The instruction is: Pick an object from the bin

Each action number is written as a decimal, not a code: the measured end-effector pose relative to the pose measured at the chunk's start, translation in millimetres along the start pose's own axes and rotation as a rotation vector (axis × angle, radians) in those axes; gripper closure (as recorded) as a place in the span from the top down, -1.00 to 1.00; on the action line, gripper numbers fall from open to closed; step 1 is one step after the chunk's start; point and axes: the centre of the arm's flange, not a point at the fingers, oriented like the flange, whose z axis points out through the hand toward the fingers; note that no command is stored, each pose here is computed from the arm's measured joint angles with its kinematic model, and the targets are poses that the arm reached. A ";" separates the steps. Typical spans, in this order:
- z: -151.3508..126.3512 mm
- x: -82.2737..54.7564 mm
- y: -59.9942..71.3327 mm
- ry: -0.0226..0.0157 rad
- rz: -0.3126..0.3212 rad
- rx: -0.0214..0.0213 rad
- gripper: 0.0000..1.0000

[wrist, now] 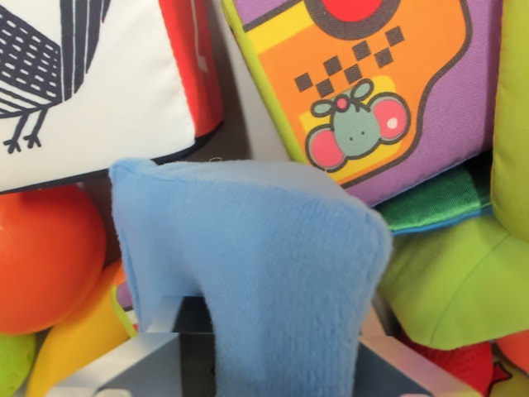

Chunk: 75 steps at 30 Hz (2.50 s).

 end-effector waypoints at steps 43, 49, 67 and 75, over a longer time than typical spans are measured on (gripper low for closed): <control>-82.8 -0.4 -0.3 0.0025 0.000 -0.0036 -1.00; -106.1 -0.6 -0.4 0.0032 0.000 -0.0046 -1.00; -182.7 -0.7 -0.5 0.0038 0.000 -0.0062 -1.00; -216.1 -0.6 -0.5 0.0030 0.000 -0.0061 -1.00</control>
